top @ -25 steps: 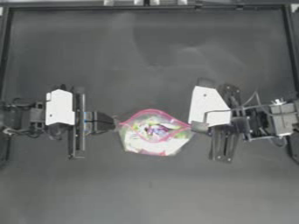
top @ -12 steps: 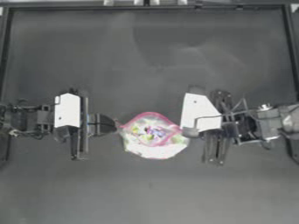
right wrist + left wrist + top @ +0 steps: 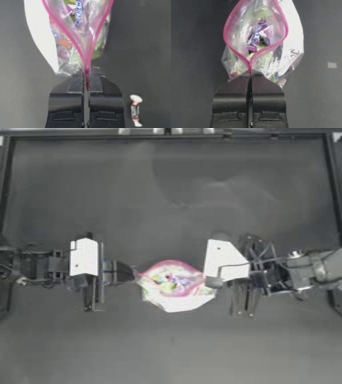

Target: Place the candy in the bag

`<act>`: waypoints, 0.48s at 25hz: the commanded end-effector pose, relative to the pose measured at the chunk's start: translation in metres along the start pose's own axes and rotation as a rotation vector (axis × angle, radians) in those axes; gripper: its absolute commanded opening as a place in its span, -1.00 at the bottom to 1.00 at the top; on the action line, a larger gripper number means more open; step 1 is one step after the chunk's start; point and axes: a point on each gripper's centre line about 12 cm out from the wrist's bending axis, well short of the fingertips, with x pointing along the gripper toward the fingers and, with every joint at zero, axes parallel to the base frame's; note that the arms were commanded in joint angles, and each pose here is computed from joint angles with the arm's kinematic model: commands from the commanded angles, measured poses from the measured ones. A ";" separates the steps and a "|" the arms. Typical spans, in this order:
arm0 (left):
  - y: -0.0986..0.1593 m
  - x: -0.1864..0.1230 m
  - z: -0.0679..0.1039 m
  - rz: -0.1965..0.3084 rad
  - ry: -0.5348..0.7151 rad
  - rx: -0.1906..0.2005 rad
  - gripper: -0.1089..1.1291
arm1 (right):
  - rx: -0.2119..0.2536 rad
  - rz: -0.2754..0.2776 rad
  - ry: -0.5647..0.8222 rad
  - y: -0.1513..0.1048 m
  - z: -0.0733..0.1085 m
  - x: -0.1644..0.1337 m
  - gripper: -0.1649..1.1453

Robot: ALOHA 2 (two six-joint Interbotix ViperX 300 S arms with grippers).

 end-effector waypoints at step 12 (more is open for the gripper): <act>-0.009 0.010 0.004 -0.021 -0.055 0.016 -0.77 | 0.002 0.010 -0.042 0.002 0.003 0.008 -0.66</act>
